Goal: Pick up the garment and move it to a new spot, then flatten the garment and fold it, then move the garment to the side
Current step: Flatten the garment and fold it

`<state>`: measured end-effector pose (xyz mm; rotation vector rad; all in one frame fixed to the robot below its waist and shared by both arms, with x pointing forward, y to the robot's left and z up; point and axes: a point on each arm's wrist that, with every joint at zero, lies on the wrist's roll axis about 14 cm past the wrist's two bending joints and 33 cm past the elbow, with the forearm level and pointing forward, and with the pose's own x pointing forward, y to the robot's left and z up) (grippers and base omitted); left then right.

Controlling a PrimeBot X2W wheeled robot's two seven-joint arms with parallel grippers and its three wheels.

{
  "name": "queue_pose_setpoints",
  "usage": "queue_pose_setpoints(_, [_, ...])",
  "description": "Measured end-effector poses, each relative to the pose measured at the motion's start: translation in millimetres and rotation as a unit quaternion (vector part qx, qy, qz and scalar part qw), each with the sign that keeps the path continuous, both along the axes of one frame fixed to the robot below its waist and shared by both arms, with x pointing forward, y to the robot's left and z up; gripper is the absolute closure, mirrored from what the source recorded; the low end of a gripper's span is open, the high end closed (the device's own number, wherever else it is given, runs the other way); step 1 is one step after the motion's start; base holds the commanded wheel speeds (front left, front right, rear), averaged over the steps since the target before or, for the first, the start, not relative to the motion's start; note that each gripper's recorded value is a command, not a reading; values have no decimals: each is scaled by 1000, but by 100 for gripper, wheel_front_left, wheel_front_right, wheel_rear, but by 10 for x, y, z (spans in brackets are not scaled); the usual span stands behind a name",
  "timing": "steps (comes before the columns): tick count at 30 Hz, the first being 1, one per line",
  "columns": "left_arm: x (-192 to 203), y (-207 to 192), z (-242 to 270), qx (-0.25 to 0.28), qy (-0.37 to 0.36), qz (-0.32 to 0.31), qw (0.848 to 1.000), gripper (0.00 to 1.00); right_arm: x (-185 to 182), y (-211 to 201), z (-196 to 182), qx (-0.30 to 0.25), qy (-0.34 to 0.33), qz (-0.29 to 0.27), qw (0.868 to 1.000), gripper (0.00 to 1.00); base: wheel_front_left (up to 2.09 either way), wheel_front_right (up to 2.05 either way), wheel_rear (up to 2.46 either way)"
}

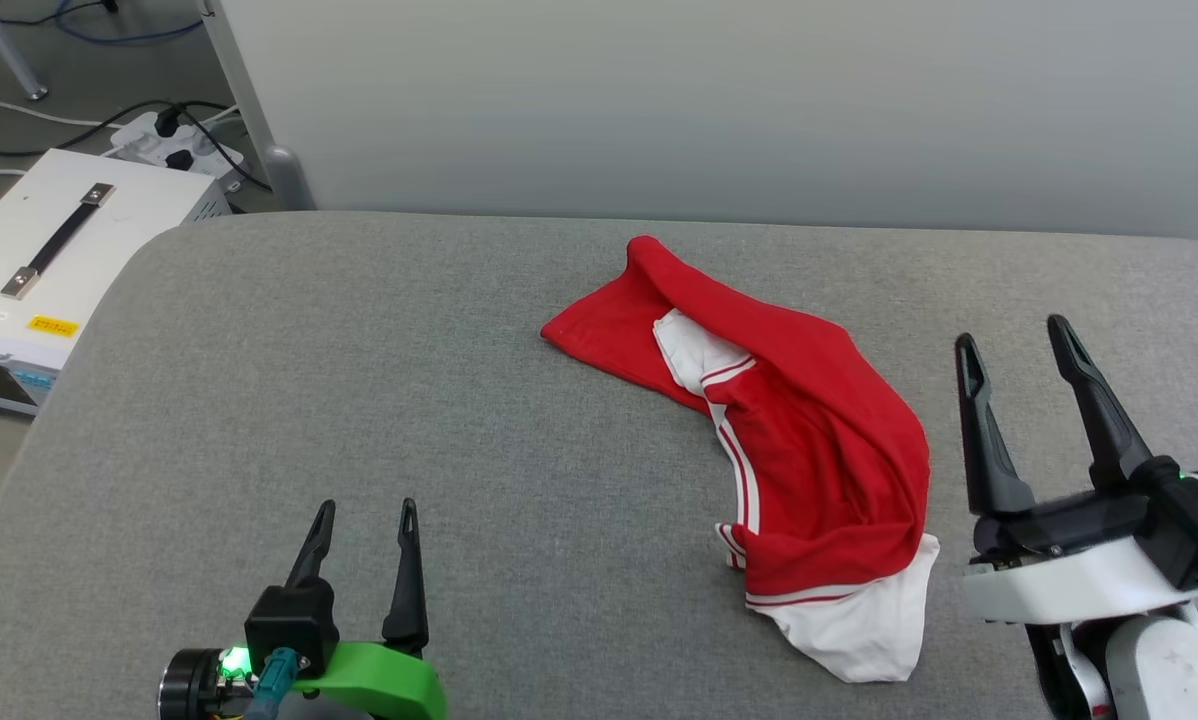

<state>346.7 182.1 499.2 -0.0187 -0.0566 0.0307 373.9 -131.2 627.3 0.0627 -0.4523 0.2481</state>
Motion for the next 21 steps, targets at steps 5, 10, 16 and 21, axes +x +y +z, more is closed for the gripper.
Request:
queue_pose_setpoints(5, [1, -7, -29, -1, 5, -1, 1000, 0, 66, 243, -77, -70, 10, 82, 994, 0, 0, 0, 0])
queue_pose_setpoints(10, [-18, 18, -33, -1, 5, 3, 1000, 0, 114, 340, -304, -133, 99, 142, 976, 0, 0, 0, 0])
queue_pose_setpoints(16, [-15, 24, -37, -1, 6, 6, 1000, 0, 17, 335, -569, -207, 221, 185, 935, 0, 0, 0, 0])
queue_pose_setpoints(21, [5, 4, -74, -2, 12, 4, 1000, 0, -153, 306, -995, -264, 353, 213, 872, 0, 0, 0, 0])
